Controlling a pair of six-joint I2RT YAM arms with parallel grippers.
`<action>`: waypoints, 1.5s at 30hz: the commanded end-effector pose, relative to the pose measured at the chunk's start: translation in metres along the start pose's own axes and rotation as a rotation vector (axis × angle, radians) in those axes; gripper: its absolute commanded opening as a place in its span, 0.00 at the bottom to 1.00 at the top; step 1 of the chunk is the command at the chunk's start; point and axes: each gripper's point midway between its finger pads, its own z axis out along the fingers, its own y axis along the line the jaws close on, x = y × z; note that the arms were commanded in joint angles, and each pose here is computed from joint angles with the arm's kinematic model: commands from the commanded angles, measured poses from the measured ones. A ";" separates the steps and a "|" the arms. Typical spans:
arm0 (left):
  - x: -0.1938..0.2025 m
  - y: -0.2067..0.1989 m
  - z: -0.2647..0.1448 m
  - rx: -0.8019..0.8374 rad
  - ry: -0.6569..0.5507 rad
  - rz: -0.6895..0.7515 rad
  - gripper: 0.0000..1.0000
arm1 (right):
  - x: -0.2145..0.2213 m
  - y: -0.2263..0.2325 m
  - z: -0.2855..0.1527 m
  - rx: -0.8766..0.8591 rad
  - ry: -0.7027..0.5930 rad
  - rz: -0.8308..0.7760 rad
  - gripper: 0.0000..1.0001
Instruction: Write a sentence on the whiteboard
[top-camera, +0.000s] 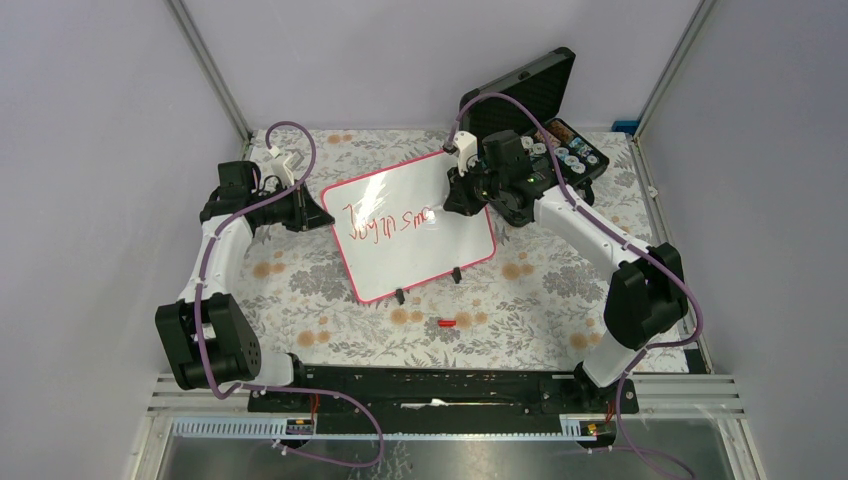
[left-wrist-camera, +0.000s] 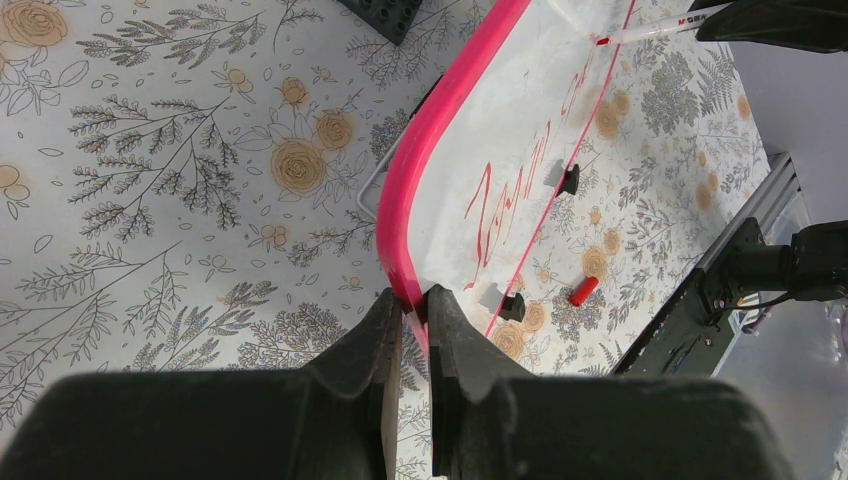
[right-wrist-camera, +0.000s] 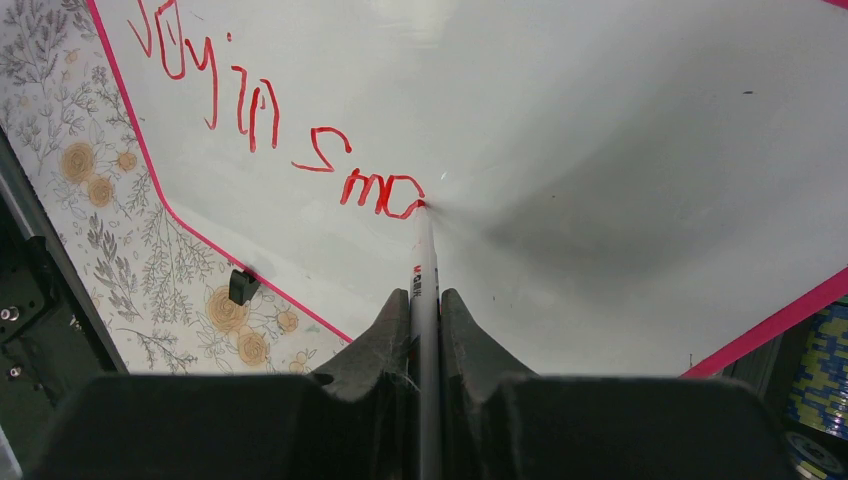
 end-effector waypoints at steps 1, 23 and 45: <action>-0.015 0.003 -0.001 -0.021 -0.039 0.091 0.00 | -0.011 -0.005 -0.002 0.012 -0.038 -0.010 0.00; -0.014 0.002 -0.002 -0.022 -0.038 0.090 0.00 | 0.010 -0.005 -0.010 0.035 -0.010 -0.032 0.00; -0.015 0.001 -0.002 -0.019 -0.040 0.086 0.00 | -0.051 -0.012 -0.026 0.033 -0.122 -0.049 0.00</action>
